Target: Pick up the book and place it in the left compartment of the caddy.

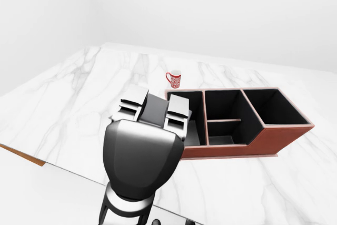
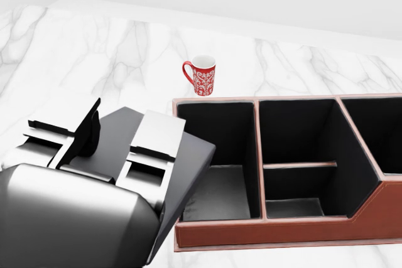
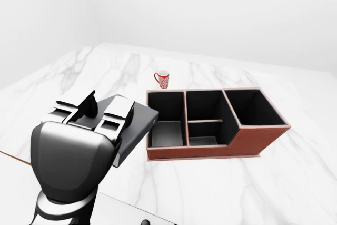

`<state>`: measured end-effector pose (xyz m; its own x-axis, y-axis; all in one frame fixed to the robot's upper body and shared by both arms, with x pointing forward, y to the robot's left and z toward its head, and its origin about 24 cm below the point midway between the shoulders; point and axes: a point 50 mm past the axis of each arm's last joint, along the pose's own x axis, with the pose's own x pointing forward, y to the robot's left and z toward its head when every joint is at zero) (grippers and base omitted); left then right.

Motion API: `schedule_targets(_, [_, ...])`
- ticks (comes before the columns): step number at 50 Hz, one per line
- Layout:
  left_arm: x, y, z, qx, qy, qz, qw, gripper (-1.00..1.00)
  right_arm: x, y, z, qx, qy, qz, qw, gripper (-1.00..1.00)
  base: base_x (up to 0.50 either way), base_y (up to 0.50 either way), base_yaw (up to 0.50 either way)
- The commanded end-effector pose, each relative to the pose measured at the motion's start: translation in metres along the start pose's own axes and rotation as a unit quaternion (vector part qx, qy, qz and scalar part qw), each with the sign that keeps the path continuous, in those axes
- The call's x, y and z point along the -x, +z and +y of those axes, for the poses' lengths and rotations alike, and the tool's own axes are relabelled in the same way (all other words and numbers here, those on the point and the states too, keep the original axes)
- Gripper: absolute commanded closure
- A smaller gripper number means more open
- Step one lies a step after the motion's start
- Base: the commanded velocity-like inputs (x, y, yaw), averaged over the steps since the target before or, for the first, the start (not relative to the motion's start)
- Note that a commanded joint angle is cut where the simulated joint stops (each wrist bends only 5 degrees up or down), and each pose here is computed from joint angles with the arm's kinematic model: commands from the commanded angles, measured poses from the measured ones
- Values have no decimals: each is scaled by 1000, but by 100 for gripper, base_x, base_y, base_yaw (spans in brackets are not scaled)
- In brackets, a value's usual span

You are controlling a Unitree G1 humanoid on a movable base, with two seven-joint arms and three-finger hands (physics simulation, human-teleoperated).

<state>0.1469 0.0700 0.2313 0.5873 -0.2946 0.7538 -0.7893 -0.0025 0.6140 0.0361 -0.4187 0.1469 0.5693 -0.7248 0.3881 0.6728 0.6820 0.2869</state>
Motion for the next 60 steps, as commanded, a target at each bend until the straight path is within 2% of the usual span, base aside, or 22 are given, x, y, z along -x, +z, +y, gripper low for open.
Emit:
schedule_targets(1, [2,10,1,14,19,-30,999,100,0,1,0,1,-1,-2,1000,-100,0,0,0])
schedule_targets(12, [10,20,-10,23,10,-56,998,100,0,-1,0,1,0,3,1000,-100,0,0,0])
schedule_targets(20, [23,37,-18,31,4,-122,992,100,0,1,0,2,1,-1,1000,-100,0,0,0])
schedule_targets(22, [25,39,-22,31,-2,-122,992,100,1,0,0,1,2,0,1000,-100,0,0,0])
schedule_targets(28, [29,49,-26,33,-5,-161,986,100,0,-1,0,1,1,2,1000,-100,0,0,0])
schedule_targets(37, [37,51,-28,40,-9,-167,985,100,0,0,1,4,2,1,1000,-100,0,0,0])
schedule_targets(60, [37,49,-28,39,-9,-158,987,100,0,0,1,5,2,1,1000,-100,0,0,0])
